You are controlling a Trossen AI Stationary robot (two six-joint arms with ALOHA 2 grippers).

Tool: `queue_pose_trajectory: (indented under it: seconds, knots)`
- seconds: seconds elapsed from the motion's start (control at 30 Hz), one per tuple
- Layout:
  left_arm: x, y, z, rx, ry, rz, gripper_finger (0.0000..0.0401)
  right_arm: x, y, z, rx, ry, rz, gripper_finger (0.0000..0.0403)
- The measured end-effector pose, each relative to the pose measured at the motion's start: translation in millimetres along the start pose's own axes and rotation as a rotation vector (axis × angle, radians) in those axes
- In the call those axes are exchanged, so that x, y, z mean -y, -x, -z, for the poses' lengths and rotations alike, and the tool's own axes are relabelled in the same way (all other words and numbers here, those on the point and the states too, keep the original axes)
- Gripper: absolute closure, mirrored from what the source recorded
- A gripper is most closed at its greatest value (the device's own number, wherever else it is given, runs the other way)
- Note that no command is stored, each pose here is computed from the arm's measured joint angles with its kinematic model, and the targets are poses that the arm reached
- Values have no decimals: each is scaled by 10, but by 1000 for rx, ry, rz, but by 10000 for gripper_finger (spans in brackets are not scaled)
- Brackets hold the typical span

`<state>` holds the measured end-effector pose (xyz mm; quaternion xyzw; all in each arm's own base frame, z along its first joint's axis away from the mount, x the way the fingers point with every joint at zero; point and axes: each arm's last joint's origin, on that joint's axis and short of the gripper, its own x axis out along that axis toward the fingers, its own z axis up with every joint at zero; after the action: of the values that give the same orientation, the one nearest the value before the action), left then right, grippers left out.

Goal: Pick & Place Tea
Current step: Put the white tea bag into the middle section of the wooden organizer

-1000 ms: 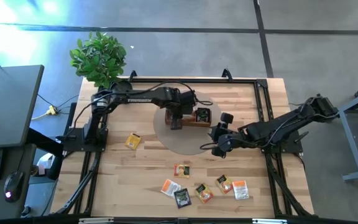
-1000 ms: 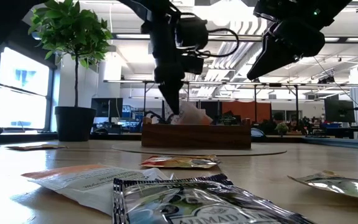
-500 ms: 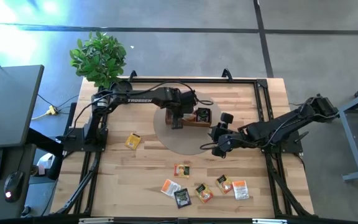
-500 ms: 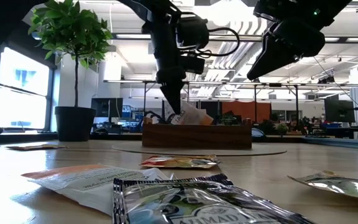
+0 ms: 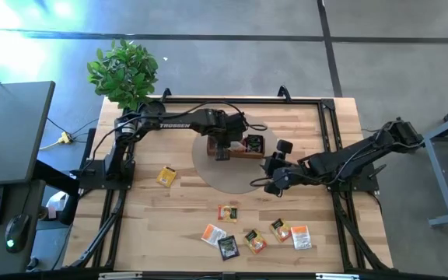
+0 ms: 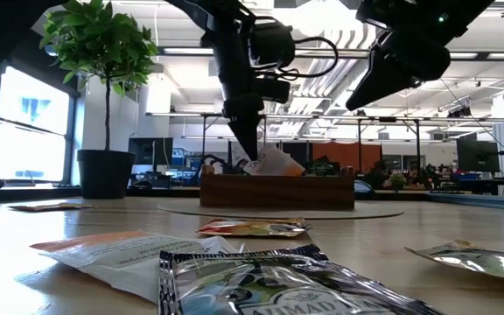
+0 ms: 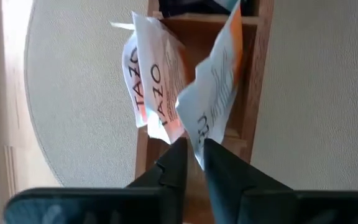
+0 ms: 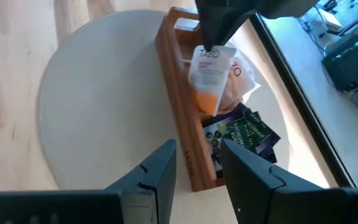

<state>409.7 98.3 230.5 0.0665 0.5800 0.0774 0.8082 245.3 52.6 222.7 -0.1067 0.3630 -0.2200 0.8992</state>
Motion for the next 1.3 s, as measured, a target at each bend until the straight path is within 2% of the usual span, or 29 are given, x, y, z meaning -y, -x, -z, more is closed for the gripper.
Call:
queue_pose_trajectory:
  seconds: [0.17,0.3,0.43,0.63,0.7,0.8,0.87,0.93,1.03,1.1,1.17,1.27,1.3]
  knots:
    - [-1,6,-3,-1,14,-20,321,42,-124,-12,-12,-45,37,279]
    - [34,20,9,-32,51,-65,318,29,-388,5,-49,-38,62,279]
    - [9,264,12,-86,117,-43,318,67,-621,-5,-50,10,93,279]
    - [-29,654,-15,-90,246,17,318,281,-729,-194,84,2,-111,279]
    - [-14,865,-40,-24,260,21,318,392,-749,-240,124,2,-168,279]
    - [64,1231,68,25,267,12,318,534,-800,-250,145,-30,-294,279]
    - [140,1402,56,124,258,-2,318,599,-832,-241,150,-45,-366,279]
    - [246,1503,181,103,231,-4,318,645,-862,-238,154,-61,-380,279]
    - [386,1626,273,173,239,-18,318,726,-900,-236,155,-96,-336,279]
    - [478,1682,475,149,251,-37,318,775,-928,-242,167,-112,-312,279]
    - [551,1690,571,217,288,-35,318,819,-946,-240,169,-129,-299,279]
    - [682,1578,838,230,336,-10,318,862,-1019,-219,159,-167,-287,279]
    - [725,1554,875,282,353,5,318,863,-1060,-198,146,-172,-284,279]
